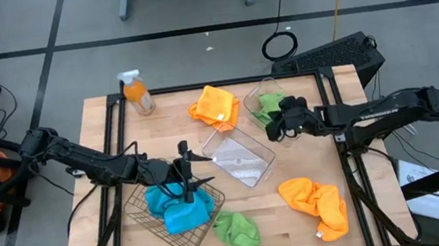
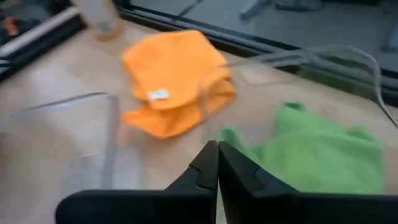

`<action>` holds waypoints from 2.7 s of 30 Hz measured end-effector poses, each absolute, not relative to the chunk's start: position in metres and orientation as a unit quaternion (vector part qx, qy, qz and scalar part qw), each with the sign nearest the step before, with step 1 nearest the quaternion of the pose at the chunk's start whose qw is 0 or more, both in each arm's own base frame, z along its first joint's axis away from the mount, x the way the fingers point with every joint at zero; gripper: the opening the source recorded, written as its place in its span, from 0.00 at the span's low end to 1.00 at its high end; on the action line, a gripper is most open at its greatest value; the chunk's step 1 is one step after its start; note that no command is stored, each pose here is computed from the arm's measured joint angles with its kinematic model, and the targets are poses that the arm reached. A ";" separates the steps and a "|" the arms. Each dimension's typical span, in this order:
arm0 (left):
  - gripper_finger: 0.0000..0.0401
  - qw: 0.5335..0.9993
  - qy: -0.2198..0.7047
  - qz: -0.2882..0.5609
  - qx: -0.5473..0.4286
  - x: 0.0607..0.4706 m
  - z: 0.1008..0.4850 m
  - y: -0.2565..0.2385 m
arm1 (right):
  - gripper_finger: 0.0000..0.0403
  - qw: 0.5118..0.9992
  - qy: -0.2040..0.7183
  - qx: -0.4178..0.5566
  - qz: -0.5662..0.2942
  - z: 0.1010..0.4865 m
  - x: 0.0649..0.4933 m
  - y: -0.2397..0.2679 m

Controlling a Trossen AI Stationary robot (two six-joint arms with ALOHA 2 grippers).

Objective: Sort microfiber towel by color & place in baskets
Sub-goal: Put the green microfiber towel into the top transparent bin

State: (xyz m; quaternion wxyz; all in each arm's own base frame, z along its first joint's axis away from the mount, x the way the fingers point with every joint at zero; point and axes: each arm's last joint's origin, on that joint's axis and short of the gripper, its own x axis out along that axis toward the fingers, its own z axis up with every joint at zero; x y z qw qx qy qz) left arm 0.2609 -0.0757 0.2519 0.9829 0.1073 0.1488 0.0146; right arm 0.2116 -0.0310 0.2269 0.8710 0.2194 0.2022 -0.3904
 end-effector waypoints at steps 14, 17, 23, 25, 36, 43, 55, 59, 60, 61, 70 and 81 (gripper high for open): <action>0.67 0.983 0.148 0.015 0.106 0.261 0.252 -0.076 | 0.00 0.912 0.210 0.222 -0.273 0.253 0.214 0.044; 0.67 0.983 0.148 0.015 0.106 0.261 0.252 -0.076 | 0.00 0.916 0.222 0.243 -0.229 0.252 0.212 0.060; 0.67 0.984 0.147 0.015 0.104 0.261 0.252 -0.076 | 0.00 0.921 0.242 0.255 -0.167 0.247 0.208 0.090; 0.67 0.984 0.147 0.016 0.095 0.261 0.252 -0.076 | 0.00 0.922 0.250 0.252 -0.152 0.242 0.209 0.100; 0.67 0.985 0.148 0.017 0.087 0.261 0.252 -0.076 | 0.04 0.948 0.224 0.225 -0.025 0.224 0.233 0.150; 0.67 0.987 0.150 0.022 0.054 0.261 0.251 -0.076 | 0.21 0.934 0.250 0.255 -0.003 0.202 0.245 0.162; 0.67 0.988 0.152 0.025 0.031 0.261 0.251 -0.076 | 0.60 0.922 0.250 0.293 0.039 0.182 0.246 0.194; 0.67 0.986 0.164 0.025 0.035 0.264 0.245 -0.077 | 0.67 0.917 0.251 0.308 0.034 0.180 0.248 0.201; 0.67 0.985 0.167 0.025 0.037 0.265 0.243 -0.078 | 0.68 0.916 0.254 0.308 0.034 0.179 0.249 0.204; 0.67 0.984 0.170 0.025 0.038 0.266 0.240 -0.078 | 0.69 0.916 0.255 0.308 0.034 0.178 0.252 0.207; 0.67 0.985 0.167 0.025 0.037 0.280 0.226 -0.083 | 0.70 0.914 0.288 0.284 0.024 0.157 0.278 0.233; 0.67 0.987 0.162 0.023 0.010 0.282 0.223 -0.088 | 0.70 0.904 0.301 0.304 -0.003 0.133 0.305 0.250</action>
